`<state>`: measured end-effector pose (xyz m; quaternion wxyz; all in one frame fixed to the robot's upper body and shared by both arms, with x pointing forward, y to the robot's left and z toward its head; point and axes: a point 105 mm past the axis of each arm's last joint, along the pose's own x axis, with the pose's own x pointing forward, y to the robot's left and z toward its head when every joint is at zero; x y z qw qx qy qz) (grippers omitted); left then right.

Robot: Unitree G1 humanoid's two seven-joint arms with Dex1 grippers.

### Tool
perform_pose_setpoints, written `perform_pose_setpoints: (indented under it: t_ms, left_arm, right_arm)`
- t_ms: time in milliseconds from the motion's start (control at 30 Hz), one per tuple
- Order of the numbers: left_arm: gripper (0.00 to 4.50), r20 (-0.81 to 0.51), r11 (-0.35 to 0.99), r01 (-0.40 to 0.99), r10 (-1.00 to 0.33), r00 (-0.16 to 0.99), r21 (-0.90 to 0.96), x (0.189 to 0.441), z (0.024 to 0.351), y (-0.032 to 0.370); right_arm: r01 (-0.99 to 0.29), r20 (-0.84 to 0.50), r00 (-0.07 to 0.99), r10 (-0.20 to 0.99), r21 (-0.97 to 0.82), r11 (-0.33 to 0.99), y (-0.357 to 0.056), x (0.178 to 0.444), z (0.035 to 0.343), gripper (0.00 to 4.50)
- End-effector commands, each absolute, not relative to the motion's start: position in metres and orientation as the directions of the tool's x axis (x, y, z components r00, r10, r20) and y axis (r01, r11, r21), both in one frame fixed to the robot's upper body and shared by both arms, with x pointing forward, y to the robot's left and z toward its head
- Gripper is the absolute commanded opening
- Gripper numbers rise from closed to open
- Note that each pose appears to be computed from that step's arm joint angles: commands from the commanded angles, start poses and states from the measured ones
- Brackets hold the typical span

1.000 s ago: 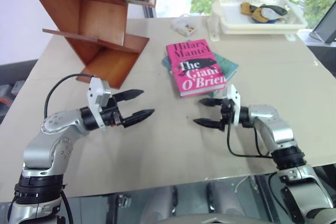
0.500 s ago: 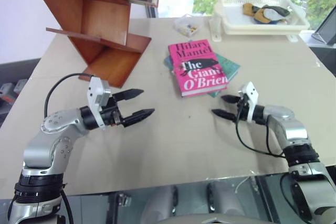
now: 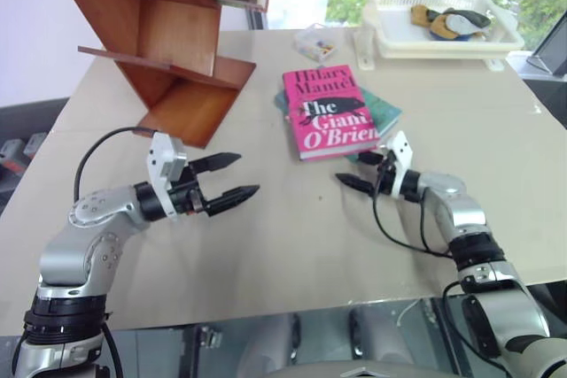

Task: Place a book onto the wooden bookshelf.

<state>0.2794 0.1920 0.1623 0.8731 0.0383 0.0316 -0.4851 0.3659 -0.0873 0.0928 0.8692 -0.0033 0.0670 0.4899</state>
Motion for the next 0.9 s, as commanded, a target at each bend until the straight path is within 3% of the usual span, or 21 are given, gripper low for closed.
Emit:
perform_pose_setpoints:
  t_ms: [33,233,500,900]
  left_arm:
    - [4.47,-0.077,0.528,0.844,-0.842,0.535,0.090,0.277,0.174,0.193]
    - [4.47,-0.078,0.534,0.841,-0.838,0.541,0.089,0.277,0.173,0.193]
    - [4.47,-0.082,0.533,0.840,-0.837,0.541,0.098,0.279,0.174,0.194]
    - [4.47,-0.085,0.531,0.841,-0.838,0.540,0.105,0.282,0.175,0.195]
  right_arm:
    - [-0.873,-0.094,0.483,0.871,0.031,0.488,-0.076,0.366,0.102,4.50]
    - [-0.891,-0.085,0.451,0.889,0.026,0.454,-0.061,0.364,0.102,4.50]
    - [-0.955,-0.123,0.295,0.948,-0.007,0.297,-0.037,0.335,0.095,4.50]
    - [-0.968,-0.159,0.245,0.956,0.006,0.249,-0.058,0.320,0.091,4.50]
